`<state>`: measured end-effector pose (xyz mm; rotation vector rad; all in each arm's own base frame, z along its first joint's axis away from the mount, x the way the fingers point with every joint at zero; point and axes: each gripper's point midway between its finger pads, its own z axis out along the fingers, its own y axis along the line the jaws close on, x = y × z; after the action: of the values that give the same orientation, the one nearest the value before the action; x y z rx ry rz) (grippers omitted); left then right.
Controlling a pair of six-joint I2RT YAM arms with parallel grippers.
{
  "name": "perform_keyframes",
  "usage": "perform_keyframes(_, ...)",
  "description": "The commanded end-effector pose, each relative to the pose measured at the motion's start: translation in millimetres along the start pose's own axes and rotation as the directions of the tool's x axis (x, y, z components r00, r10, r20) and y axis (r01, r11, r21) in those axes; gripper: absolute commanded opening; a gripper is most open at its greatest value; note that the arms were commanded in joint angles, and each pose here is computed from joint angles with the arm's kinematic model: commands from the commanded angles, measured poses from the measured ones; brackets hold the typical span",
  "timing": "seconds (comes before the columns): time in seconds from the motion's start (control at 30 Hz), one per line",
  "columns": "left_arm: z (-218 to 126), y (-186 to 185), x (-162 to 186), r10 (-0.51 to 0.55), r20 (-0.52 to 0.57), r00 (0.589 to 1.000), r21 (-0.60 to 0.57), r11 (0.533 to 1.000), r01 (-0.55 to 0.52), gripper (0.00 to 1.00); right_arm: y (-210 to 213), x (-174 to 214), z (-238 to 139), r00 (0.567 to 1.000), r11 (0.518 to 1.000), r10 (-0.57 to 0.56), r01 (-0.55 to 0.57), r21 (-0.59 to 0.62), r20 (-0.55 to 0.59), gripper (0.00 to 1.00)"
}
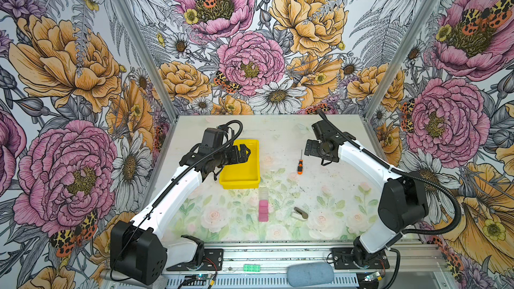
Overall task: Put the screwdriver in the bin
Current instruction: 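Reach the right gripper toward the screwdriver while the left arm moves over the bin, then lower the right gripper and close it on the screwdriver handle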
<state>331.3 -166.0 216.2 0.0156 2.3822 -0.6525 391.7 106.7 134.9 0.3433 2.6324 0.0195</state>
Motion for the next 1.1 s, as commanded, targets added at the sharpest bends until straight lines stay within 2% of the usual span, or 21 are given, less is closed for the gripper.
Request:
perform_keyframes(0.0, -1, -23, 15, 0.021, -0.044, 0.999, 0.064, 0.998, -0.018, 0.99, 13, 0, 5, 1.0, 1.0, 0.0, -0.001, -0.029, -0.031, 0.99)
perform_keyframes(0.27, 5, -49, 33, 0.102, -0.081, 0.991, 0.111, 0.99, -0.092, 0.99, 33, 12, 33, 0.991, 0.996, -0.059, 0.051, -0.068, -0.119, 0.98)
perform_keyframes(0.63, 11, -42, 34, 0.11, -0.08, 0.991, 0.065, 0.992, -0.105, 0.99, 49, 34, 63, 0.976, 0.994, -0.092, 0.078, -0.078, -0.198, 0.93)
perform_keyframes(0.83, 10, -35, 32, 0.096, -0.072, 0.993, 0.042, 0.995, -0.093, 0.99, 50, 43, 76, 0.969, 0.994, -0.099, 0.084, -0.074, -0.226, 0.85)
perform_keyframes(1.07, 7, -27, 28, 0.081, -0.051, 0.995, 0.019, 0.997, -0.08, 0.99, 50, 50, 87, 0.963, 0.993, -0.104, 0.088, -0.073, -0.249, 0.8)
